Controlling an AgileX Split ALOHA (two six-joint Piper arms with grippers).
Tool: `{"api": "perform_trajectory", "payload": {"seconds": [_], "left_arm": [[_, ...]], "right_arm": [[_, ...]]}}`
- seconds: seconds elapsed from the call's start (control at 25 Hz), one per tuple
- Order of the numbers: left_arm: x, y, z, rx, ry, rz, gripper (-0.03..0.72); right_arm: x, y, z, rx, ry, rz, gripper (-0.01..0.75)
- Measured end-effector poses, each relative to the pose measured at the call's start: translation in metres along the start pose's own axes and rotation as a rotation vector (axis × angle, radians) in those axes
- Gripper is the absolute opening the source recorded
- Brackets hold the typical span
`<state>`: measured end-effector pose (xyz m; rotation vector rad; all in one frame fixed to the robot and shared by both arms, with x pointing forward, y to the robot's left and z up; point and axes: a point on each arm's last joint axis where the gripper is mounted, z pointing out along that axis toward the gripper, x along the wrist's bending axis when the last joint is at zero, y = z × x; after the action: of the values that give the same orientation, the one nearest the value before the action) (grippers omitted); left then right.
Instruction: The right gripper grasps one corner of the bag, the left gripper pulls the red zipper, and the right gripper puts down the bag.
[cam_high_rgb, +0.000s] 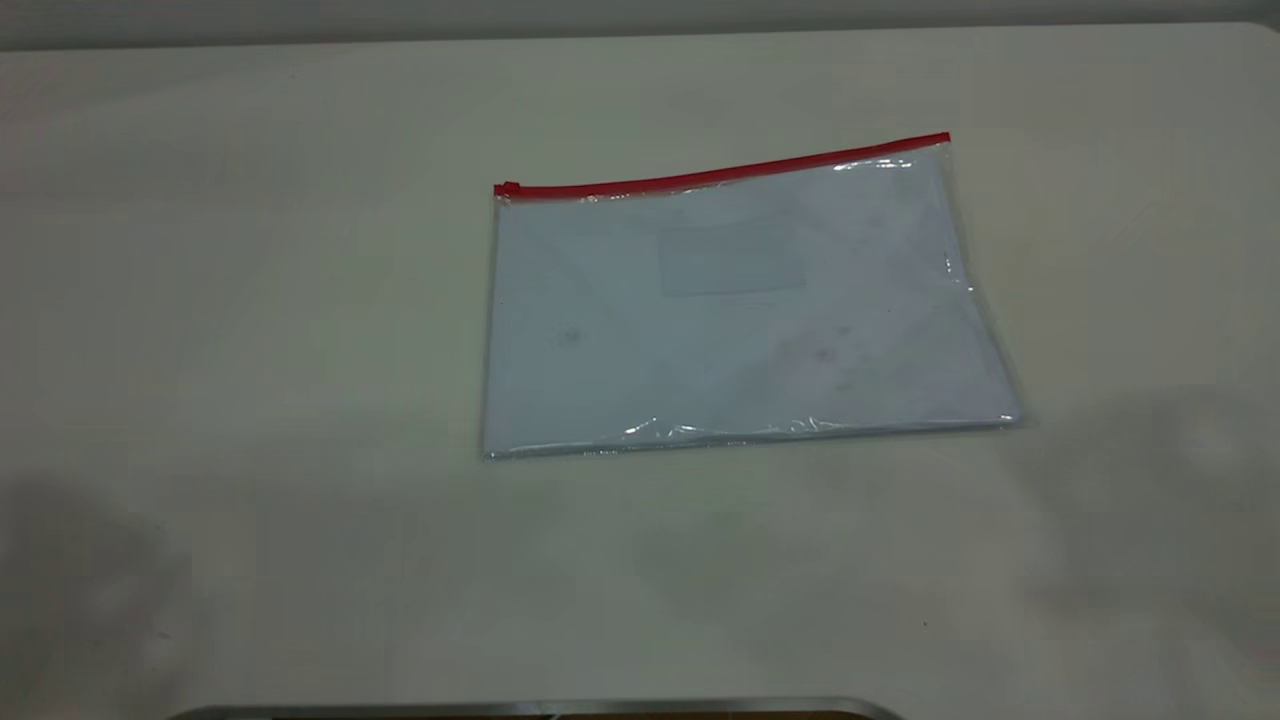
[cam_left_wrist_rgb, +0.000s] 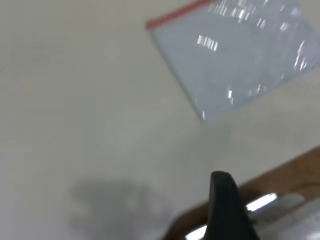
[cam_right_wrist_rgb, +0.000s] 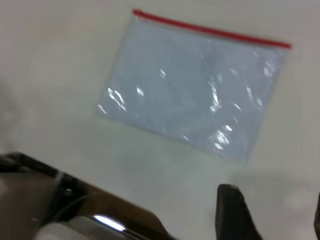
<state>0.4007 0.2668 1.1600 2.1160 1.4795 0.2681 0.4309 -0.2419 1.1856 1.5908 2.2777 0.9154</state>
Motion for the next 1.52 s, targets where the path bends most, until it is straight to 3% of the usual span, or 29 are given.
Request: {"api": "perform_trajectory", "payload": {"seconds": [0.24, 0.4, 0.48, 0.92, 1.2, 1.52], "left_arm": [[0.011, -0.058, 0.039, 0.203, 0.094, -0.175, 0.507], [0.010, -0.087, 0.048, 0.252, 0.123, -0.202, 0.507], [0.007, -0.095, 0.043, 0.224, 0.129, -0.199, 0.507], [-0.005, -0.170, 0.034, 0.056, 0.239, -0.137, 0.507], [-0.010, -0.197, 0.021, -0.192, 0.321, -0.105, 0.507], [-0.013, -0.207, 0.021, -0.239, 0.320, -0.153, 0.507]], "right_arm": [[0.008, -0.111, -0.028, -0.048, -0.131, -0.054, 0.427], [0.003, -0.176, -0.023, -0.111, -0.245, 0.022, 0.427], [-0.002, -0.196, -0.013, -0.093, -0.278, 0.071, 0.427], [-0.013, -0.215, 0.024, -0.042, -0.301, 0.086, 0.427], [-0.013, -0.215, 0.024, -0.044, -0.301, 0.092, 0.427], [-0.013, -0.215, 0.024, -0.045, -0.301, 0.092, 0.427]]}}
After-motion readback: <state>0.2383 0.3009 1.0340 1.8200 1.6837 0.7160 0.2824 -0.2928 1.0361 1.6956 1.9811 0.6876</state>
